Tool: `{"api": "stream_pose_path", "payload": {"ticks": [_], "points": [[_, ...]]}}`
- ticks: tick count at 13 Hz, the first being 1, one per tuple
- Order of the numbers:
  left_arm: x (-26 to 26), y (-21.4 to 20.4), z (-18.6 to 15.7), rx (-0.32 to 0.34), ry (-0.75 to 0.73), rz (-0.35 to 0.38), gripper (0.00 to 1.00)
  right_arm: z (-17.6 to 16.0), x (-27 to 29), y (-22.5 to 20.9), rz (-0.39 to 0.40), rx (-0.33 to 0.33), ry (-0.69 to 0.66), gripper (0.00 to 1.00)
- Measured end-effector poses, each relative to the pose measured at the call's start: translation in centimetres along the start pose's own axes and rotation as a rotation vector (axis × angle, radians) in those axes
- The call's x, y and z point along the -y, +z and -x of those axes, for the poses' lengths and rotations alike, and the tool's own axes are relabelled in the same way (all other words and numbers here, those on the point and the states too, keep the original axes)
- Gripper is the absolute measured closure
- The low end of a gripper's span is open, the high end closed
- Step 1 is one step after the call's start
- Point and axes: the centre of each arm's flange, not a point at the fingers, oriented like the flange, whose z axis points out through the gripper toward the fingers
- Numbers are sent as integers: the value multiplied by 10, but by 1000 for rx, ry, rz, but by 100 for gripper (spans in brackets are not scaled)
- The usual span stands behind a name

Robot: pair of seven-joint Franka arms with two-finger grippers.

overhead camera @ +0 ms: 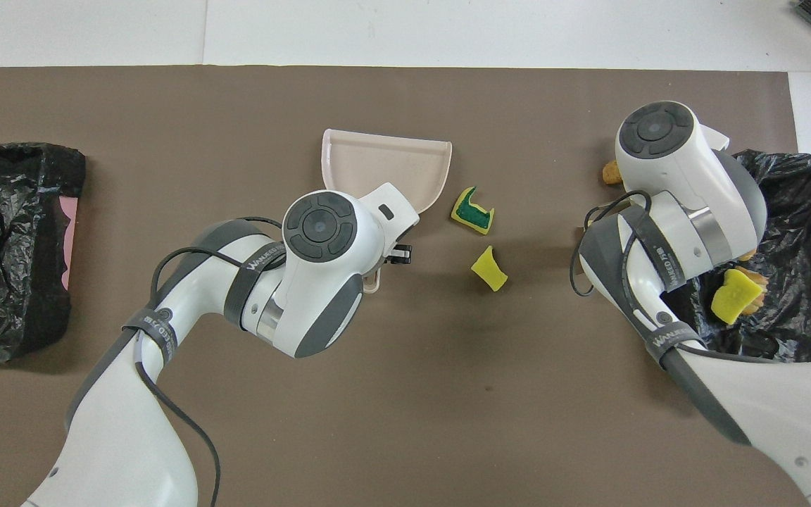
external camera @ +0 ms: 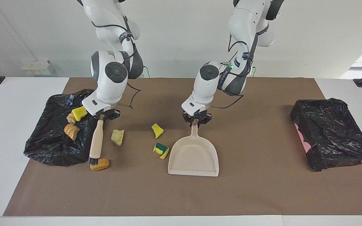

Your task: Sweep and dump trash in bin

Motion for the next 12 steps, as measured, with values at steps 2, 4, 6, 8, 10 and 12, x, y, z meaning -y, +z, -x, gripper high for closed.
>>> {"api": "stream_pose_path", "payload": {"ticks": [2, 4, 6, 8, 10, 12], "points": [[13, -14, -7, -16, 38, -2, 69, -4, 3, 4, 1, 2, -3, 74], [29, -31, -9, 0, 91, -14, 69, -4, 11, 0, 0, -2, -23, 74], [45, -47, -8, 30, 132, -27, 69, -1, 28, -4, -15, -3, -57, 74], [61, -63, -6, 67, 200, -40, 69, 4, 48, -9, -59, 7, -86, 74], [77, -75, -2, 115, 293, -47, 69, 10, 69, -15, -119, 24, -116, 74], [96, -81, -3, 141, 388, -46, 69, 21, 98, -30, -158, 40, -161, 74]]}}
